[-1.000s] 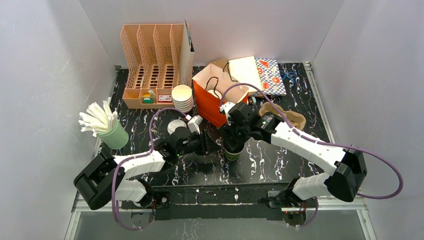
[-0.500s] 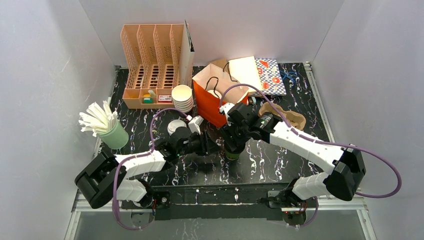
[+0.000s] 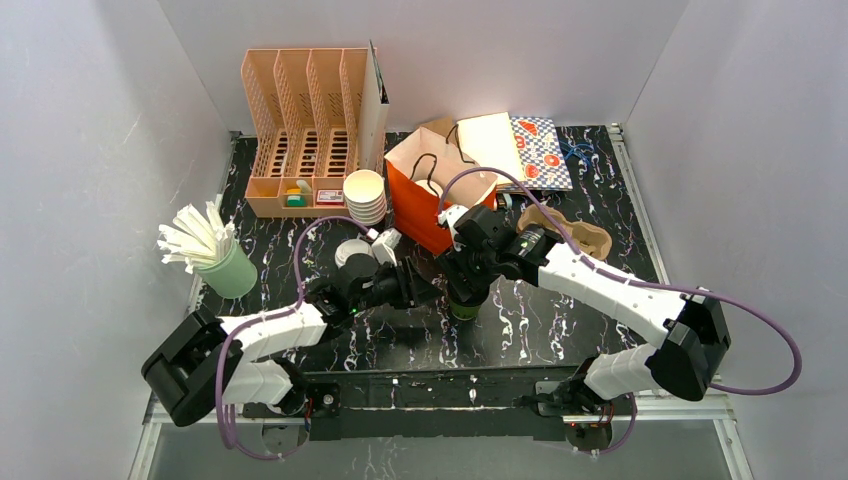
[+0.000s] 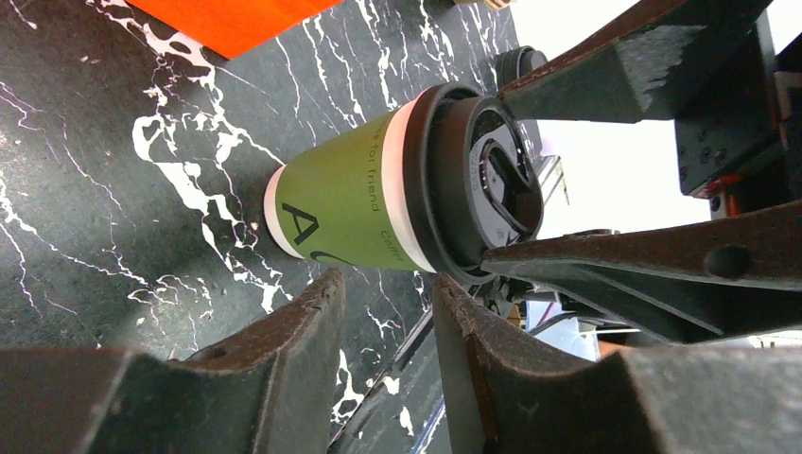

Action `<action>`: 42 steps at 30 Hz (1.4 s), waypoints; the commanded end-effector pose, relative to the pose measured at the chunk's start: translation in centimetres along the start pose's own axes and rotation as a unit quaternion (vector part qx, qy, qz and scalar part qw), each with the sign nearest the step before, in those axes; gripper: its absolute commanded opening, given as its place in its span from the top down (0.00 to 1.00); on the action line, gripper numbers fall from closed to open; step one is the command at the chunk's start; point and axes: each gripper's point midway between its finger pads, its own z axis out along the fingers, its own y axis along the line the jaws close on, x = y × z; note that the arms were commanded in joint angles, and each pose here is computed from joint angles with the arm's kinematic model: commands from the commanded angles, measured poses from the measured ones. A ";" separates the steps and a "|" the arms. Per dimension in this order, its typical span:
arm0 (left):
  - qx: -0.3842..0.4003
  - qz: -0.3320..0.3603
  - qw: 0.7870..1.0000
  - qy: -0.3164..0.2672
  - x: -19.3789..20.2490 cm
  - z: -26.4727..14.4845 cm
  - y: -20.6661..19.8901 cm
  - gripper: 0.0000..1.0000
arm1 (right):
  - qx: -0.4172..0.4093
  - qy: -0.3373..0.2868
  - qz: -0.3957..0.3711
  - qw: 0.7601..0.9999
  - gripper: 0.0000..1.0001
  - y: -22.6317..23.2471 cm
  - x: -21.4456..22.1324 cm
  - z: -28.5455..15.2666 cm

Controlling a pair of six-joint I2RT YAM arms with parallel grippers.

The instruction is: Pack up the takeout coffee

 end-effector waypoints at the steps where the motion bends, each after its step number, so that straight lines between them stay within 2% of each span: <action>1: -0.009 -0.003 1.000 -0.024 -0.8 -0.7 0.1 0.62 | -0.011 0.009 0.009 1.000 0.29 0.7 0.3 -0.4; 5: -0.006 -0.005 1.000 -0.024 -0.9 -0.8 -0.1 0.61 | -0.009 0.005 0.010 1.000 0.22 0.8 -0.2 -0.8; 8: -0.001 -0.004 1.000 -0.019 -0.9 -0.7 -0.4 0.64 | -0.009 0.000 0.010 1.000 0.11 0.8 -0.6 -1.3; 11: 0.002 -0.003 1.000 -0.016 -0.9 -0.5 -0.6 0.66 | -0.013 -0.010 0.013 1.000 0.09 1.1 -1.1 -1.7; 12: 0.003 -0.003 1.000 -0.015 -0.9 -0.5 -0.7 0.66 | -0.014 -0.011 0.014 1.000 0.03 1.2 -1.2 -1.8; 13: 0.005 -0.002 1.000 -0.015 -0.9 -0.5 -0.7 0.66 | -0.014 -0.012 0.013 1.000 0.02 1.1 -1.3 -1.9; 17: 0.009 -0.001 1.000 -0.013 -1.0 -0.4 -1.0 0.67 | -0.011 -0.013 0.015 1.000 0.02 1.1 -1.5 -2.3; 21: 0.012 -0.001 1.000 -0.017 -1.2 -0.5 -1.2 0.69 | 0.000 -0.045 0.026 0.999 0.02 0.7 -2.7 -3.7; 24: 0.015 -0.002 1.000 -0.016 -1.2 -0.4 -1.4 0.73 | 0.021 -0.065 0.051 0.996 0.15 0.0 -3.0 -4.7; 31: 0.018 -0.009 1.000 -0.013 -1.6 0.0 -1.9 0.72 | 0.037 -0.064 0.114 0.991 0.33 -0.8 -1.5 -4.6; 35: 0.020 -0.009 1.000 -0.011 -1.6 0.2 -2.1 0.75 | 0.044 -0.098 0.167 0.980 0.50 -2.6 -1.6 -5.6; 42: 0.021 -0.007 1.000 -0.004 -1.5 0.5 -2.2 0.76 | -0.012 -0.103 0.213 0.972 0.57 -4.1 -0.8 -4.6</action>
